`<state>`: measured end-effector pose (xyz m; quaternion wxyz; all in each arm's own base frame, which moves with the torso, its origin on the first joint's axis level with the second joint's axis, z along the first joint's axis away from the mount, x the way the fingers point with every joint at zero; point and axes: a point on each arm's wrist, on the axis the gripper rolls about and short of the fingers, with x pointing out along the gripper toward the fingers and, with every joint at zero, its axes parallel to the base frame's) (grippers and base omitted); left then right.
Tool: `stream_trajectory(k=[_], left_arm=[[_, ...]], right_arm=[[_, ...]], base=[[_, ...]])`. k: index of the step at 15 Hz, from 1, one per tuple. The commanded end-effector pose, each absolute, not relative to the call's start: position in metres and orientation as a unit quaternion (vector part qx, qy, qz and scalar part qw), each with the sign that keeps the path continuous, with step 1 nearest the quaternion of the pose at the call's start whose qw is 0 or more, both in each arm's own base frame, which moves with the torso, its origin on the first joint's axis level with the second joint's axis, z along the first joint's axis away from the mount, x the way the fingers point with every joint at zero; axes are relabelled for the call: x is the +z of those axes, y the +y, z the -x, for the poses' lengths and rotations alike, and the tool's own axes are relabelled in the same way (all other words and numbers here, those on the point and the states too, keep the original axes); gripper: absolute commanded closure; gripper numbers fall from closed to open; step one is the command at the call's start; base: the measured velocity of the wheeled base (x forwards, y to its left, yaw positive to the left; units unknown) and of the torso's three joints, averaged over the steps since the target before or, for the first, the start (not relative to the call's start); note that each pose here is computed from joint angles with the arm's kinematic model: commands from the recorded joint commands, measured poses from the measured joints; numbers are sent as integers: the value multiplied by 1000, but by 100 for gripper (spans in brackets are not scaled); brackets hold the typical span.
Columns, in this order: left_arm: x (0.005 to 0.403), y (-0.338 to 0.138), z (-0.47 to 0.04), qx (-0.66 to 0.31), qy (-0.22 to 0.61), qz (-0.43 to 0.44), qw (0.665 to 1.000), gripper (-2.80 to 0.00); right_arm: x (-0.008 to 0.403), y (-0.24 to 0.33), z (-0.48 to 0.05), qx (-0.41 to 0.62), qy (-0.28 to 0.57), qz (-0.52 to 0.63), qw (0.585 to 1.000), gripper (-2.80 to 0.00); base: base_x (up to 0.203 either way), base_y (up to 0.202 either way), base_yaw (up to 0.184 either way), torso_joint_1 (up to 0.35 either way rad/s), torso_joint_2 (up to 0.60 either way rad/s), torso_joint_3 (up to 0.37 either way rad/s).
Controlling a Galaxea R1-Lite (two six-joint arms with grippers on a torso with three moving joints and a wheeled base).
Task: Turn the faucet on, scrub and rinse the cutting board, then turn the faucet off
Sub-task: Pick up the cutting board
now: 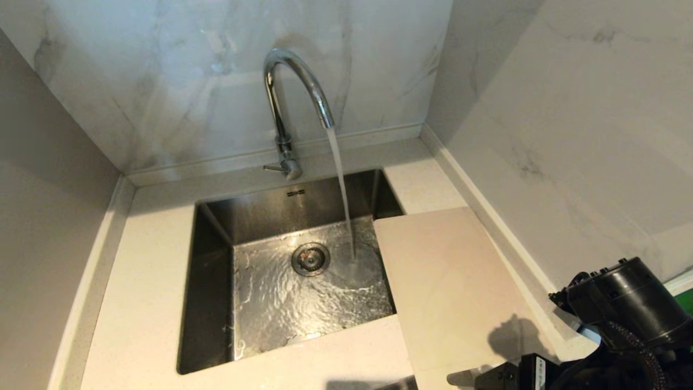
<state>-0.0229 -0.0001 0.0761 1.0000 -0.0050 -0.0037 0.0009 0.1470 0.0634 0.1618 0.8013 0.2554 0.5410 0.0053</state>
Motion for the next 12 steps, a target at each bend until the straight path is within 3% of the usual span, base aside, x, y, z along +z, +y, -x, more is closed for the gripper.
stream_trajectory(k=[1,7,12], left_arm=[[76,0,23,1,-4,5,1000,0],[76,0,23,1,-5,5,1000,0],[76,0,23,1,-4,5,1000,0]], right_arm=[[167,66,-150,12,535,-255,806,-280],[165,75,-157,-8,547,-281,788,-280],[154,75,-162,-107,544,-347,756,-280]], base=[[0,0,0,0,0,0],[0,0,0,0,0,0],[0,0,0,0,0,0]])
